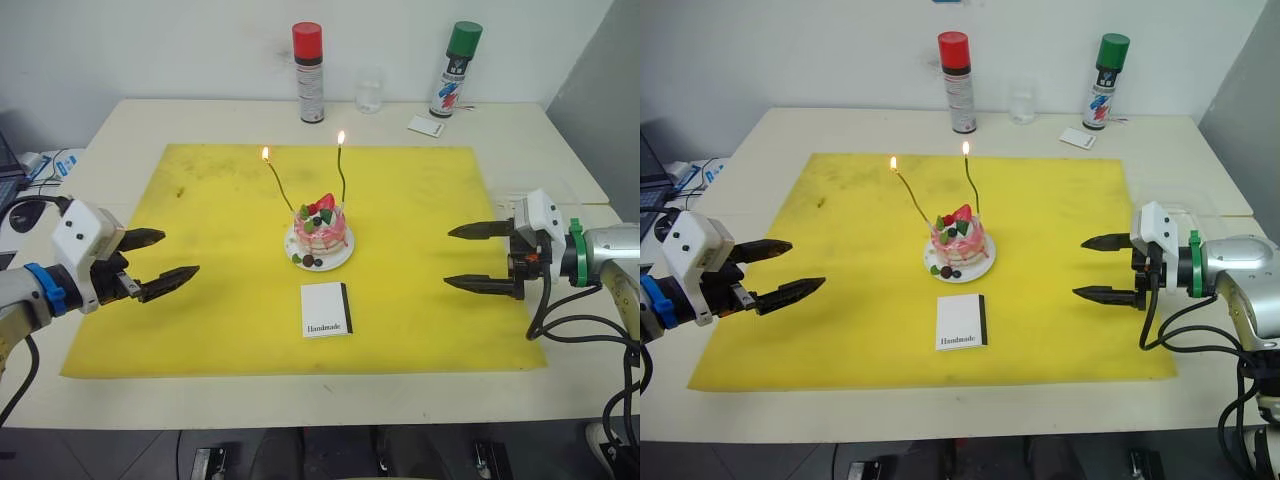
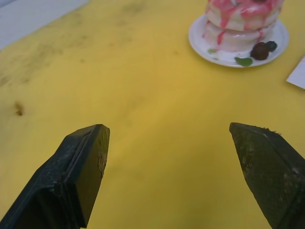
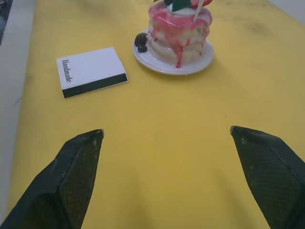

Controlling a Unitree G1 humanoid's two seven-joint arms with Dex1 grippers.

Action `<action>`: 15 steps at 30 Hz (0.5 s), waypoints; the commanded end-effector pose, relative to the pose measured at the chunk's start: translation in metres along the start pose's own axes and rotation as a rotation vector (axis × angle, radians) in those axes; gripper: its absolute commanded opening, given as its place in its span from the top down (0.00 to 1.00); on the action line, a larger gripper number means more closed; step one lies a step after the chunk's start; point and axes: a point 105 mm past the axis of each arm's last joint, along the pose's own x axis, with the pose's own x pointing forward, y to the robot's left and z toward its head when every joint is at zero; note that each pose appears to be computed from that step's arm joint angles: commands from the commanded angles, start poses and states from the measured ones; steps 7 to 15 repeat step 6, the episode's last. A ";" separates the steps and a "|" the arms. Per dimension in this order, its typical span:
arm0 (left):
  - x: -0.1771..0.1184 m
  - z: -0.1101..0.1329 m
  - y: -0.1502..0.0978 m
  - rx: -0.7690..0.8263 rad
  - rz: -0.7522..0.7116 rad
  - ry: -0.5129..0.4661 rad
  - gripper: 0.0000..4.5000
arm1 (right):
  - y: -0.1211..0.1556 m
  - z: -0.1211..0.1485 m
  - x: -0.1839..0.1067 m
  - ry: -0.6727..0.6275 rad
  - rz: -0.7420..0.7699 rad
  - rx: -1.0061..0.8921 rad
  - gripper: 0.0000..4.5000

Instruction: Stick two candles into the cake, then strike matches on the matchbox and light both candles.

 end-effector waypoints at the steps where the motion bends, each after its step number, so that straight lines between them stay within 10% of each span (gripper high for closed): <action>1: 0.005 0.009 0.000 0.024 -0.044 -0.036 0.01 | -0.004 0.015 -0.005 -0.037 -0.025 -0.025 0.00; 15: 0.007 0.009 0.002 0.038 -0.055 -0.009 0.01 | -0.004 0.016 -0.004 -0.041 -0.032 -0.028 0.00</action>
